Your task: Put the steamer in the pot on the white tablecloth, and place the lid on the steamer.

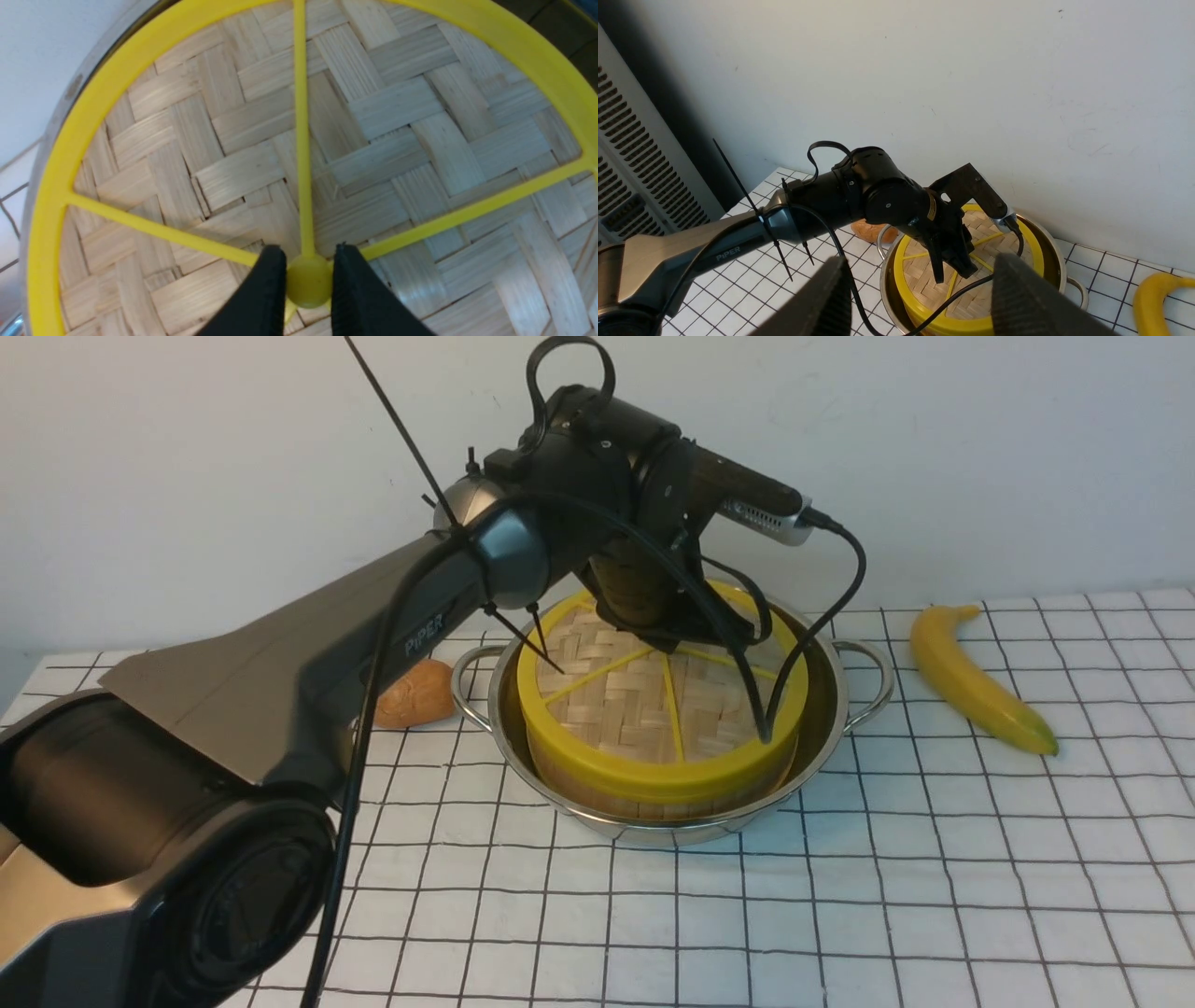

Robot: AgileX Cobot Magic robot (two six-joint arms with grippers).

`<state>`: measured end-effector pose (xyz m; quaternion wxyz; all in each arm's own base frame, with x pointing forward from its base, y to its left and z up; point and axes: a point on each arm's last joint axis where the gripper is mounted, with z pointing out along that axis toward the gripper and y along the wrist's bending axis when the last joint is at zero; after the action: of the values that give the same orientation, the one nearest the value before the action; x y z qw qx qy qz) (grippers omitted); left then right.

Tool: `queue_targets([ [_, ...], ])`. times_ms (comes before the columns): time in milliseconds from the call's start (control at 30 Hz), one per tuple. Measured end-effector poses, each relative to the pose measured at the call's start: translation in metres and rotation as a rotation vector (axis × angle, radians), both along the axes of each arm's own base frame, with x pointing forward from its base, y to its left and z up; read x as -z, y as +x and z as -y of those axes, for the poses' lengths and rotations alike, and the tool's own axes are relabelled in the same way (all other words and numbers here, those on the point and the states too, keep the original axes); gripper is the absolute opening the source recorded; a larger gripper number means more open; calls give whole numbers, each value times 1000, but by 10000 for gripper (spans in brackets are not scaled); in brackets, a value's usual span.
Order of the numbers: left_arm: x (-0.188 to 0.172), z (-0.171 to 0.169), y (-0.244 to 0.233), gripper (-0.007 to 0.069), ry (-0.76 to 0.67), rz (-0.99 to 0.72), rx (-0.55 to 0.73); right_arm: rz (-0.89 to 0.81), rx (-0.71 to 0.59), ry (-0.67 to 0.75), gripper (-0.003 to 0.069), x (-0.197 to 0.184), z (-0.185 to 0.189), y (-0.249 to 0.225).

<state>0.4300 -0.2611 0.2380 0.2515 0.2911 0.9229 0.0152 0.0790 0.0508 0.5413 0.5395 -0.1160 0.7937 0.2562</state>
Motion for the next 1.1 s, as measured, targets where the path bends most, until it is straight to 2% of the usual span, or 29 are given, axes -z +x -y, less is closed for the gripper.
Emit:
queue_targets([
  [100, 0, 0, 0, 129, -1, 0, 0, 0, -2, 1, 407, 0, 0, 0],
  [467, -1, -2, 1, 493, 19, 13, 2, -3, -13, 10, 407, 0, -1, -1],
  [567, -7, -3, 0, 515, 29, 32, 3, -3, -13, 10, 407, 0, -1, -1],
  [667, -30, -9, -4, 515, 36, 78, 1, -2, -13, 8, 407, 0, -1, -1],
  [767, -64, -21, -16, 464, 55, 115, -13, 11, -19, -13, 407, 0, -1, -1],
  [867, -96, -38, -31, 301, 112, 135, -49, 36, -12, -56, 407, 0, 1, 0],
  [933, -115, -48, -40, 163, 141, 164, -70, 46, 7, -92, 407, 2, 3, 3],
  [967, -117, -49, -40, 134, 142, 167, -71, 47, 16, -103, 406, 3, 3, 3],
  [1033, -134, -55, -48, 27, 133, 201, -82, 41, 48, -145, 395, 10, 7, 6],
  [1100, -144, -58, -53, -9, 120, 220, -84, 23, 76, -185, 376, 21, 9, 8],
])
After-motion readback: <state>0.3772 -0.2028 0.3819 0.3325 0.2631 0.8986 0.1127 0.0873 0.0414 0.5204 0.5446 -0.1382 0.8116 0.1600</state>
